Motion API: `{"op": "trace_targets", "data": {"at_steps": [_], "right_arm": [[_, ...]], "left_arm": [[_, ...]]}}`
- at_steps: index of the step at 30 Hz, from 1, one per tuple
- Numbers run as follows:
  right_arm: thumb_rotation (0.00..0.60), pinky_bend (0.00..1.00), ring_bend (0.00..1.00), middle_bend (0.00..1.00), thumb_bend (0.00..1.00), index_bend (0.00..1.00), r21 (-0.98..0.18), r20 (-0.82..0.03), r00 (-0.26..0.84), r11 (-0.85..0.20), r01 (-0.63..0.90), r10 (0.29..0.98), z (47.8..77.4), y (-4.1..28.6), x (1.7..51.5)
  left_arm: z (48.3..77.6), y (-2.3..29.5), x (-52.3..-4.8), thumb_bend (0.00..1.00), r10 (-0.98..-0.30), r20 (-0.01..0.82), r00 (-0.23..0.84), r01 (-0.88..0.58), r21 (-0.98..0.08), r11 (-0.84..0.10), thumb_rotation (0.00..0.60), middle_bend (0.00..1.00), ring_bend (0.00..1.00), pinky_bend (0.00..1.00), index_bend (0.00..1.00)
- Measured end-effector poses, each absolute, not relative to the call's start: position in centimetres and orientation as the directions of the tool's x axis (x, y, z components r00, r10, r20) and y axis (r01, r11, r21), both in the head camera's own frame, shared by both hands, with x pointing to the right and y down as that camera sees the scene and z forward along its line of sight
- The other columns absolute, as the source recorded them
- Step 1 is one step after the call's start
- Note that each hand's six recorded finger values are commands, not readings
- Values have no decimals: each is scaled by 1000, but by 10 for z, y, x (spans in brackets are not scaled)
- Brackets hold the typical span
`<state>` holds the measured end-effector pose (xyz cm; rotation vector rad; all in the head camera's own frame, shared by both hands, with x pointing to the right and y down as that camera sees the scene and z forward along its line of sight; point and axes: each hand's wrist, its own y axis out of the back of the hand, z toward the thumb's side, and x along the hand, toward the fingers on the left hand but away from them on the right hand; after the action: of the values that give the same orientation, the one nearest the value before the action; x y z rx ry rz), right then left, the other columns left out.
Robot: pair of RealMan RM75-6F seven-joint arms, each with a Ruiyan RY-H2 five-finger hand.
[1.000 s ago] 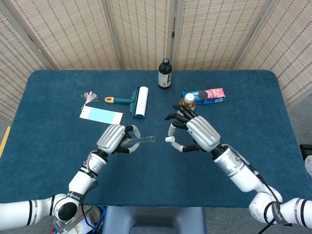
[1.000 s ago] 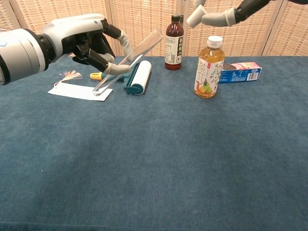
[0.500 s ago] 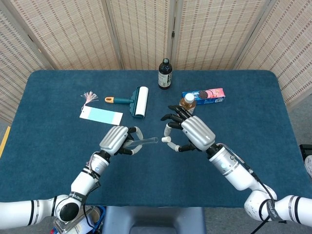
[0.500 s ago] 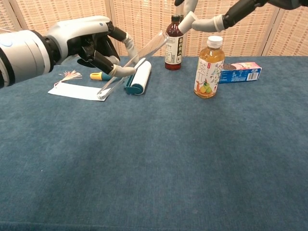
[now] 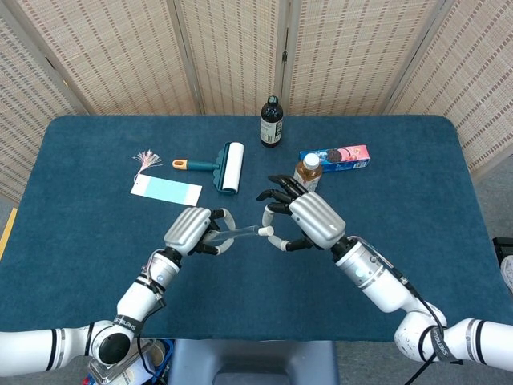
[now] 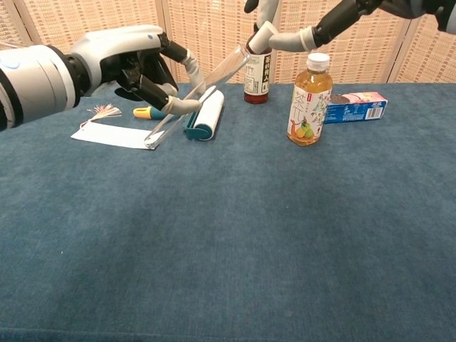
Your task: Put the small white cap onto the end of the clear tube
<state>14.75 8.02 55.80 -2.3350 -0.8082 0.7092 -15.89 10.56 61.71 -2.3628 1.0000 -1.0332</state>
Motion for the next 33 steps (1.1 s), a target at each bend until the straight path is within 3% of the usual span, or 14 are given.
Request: {"op": "trace_targets", "data": {"at_steps": [33], "right_arm": [[600, 0, 0, 244, 416, 656, -643, -304, 684, -672, 366, 663, 566, 82, 139]], "left_arm": [[620, 111, -155, 338, -714, 506, 485, -444, -561, -699, 600, 1000, 1000, 1000, 631]]}}
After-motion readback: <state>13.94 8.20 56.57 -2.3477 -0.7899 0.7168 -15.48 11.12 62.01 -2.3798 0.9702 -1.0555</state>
